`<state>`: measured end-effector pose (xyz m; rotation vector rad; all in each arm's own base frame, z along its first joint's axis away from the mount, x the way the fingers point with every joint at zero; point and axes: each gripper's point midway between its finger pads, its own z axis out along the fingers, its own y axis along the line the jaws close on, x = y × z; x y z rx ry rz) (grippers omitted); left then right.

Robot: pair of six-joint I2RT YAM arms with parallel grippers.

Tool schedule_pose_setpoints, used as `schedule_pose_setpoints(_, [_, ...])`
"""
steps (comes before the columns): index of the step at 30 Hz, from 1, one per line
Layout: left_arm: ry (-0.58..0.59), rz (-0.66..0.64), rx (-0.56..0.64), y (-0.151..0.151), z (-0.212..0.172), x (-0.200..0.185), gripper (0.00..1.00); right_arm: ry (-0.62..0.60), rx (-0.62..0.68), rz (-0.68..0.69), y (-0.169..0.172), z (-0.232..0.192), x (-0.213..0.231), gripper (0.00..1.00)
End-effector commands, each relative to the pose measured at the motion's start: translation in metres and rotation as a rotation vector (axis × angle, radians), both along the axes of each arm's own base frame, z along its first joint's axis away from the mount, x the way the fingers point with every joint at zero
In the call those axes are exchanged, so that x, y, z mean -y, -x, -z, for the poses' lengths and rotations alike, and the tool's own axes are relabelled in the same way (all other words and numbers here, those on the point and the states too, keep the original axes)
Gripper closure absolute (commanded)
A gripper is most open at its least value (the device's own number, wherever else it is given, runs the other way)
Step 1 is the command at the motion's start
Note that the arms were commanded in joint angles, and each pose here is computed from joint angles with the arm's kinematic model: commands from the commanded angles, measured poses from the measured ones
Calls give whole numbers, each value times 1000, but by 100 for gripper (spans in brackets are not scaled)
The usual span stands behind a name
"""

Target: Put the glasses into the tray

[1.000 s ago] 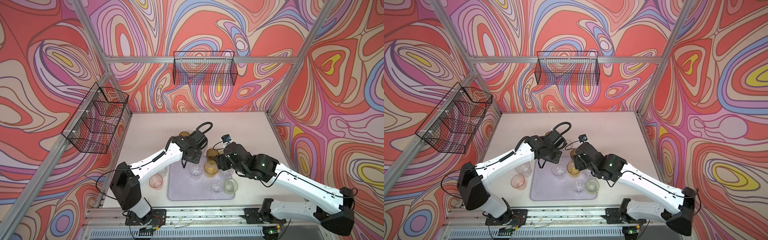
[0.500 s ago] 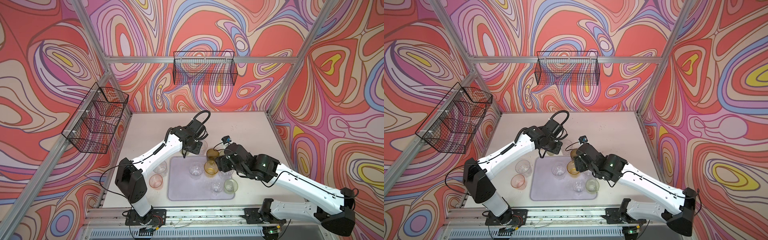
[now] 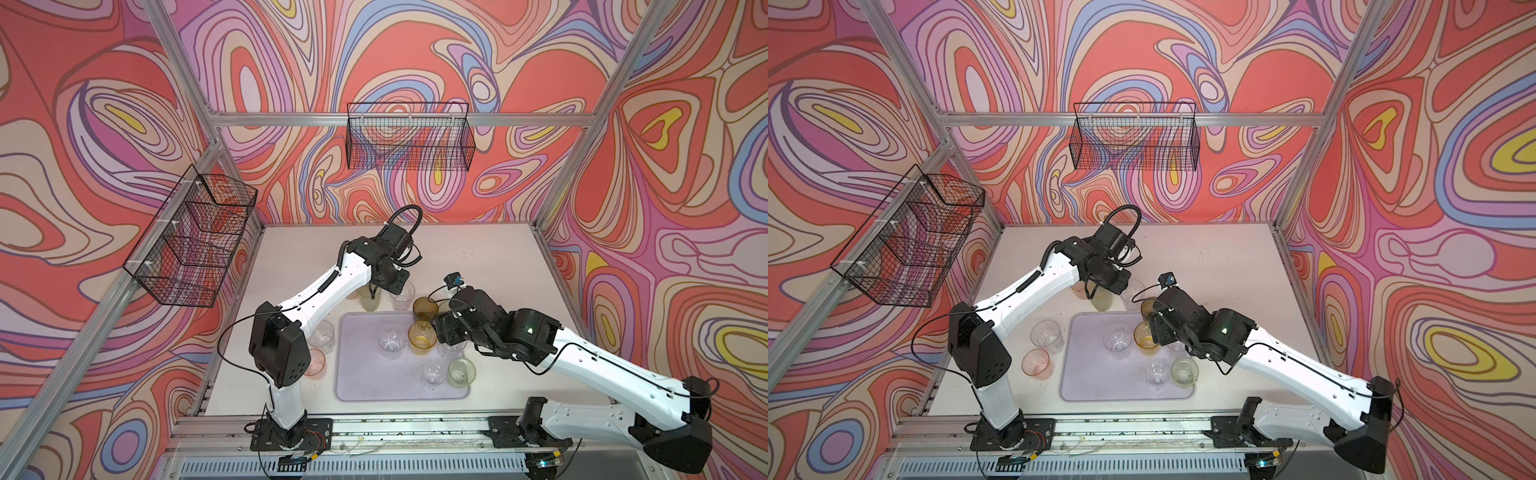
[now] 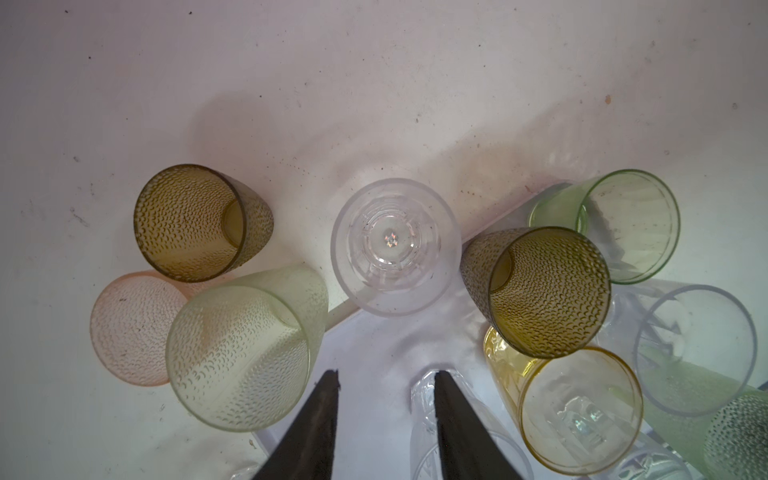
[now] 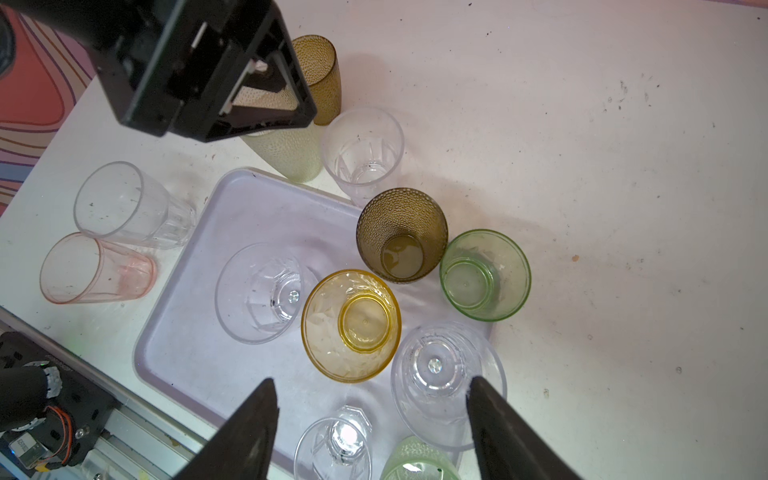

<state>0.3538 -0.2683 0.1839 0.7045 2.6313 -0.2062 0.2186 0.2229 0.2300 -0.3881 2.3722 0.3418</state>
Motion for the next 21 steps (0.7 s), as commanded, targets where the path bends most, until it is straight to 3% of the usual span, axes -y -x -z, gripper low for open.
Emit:
schedule_pose_setpoints(1, [-22, 40, -22, -6, 6, -2, 58, -34, 11, 8, 1, -15, 2, 25])
schedule_pose_setpoints(21, [9, 37, -69, -47, 35, 0, 58, -36, 4, -7, 1, -13, -2, 25])
